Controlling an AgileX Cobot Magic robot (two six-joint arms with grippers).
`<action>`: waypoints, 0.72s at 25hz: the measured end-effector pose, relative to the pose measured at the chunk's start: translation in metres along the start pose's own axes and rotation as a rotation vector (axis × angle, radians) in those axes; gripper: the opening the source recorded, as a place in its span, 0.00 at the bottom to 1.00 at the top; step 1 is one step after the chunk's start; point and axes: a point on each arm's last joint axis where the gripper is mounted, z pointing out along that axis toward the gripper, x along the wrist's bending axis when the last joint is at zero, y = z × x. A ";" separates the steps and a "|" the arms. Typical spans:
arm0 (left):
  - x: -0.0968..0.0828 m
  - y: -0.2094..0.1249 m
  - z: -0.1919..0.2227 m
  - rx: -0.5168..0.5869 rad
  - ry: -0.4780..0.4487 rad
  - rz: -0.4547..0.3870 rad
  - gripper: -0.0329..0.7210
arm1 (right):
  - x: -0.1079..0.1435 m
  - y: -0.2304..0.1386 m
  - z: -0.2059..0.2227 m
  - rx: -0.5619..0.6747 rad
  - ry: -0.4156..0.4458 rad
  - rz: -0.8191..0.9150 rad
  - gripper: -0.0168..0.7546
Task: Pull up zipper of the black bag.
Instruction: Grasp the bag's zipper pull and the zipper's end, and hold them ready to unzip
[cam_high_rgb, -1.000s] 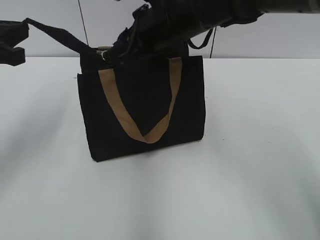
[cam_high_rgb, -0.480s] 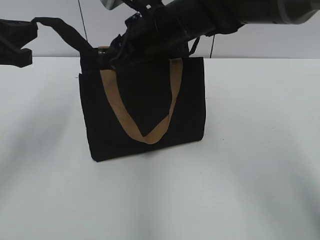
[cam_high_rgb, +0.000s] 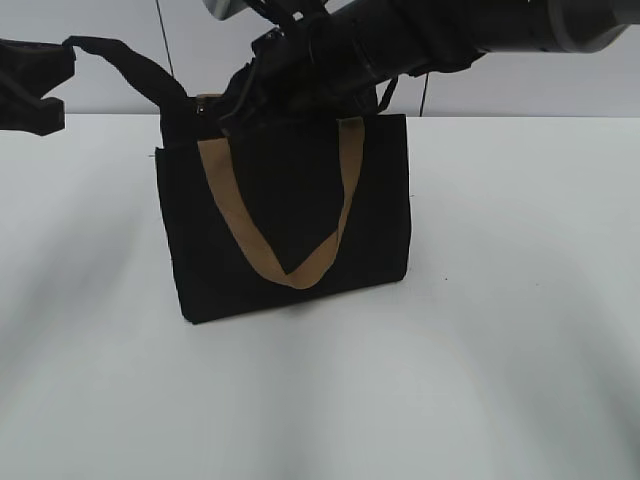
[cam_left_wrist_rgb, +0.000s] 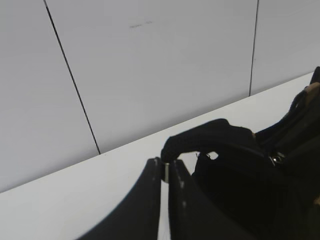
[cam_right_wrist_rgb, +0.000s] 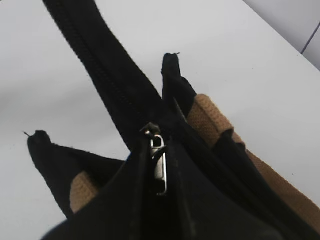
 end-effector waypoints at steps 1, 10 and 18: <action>0.000 0.000 0.000 0.001 0.000 0.000 0.04 | 0.000 0.000 0.000 0.000 0.000 0.003 0.10; 0.003 -0.008 0.000 0.093 0.032 0.000 0.04 | -0.008 0.005 -0.013 -0.019 -0.020 0.055 0.10; 0.004 -0.014 -0.001 0.154 0.049 0.002 0.04 | -0.016 0.006 -0.026 -0.014 -0.002 0.085 0.10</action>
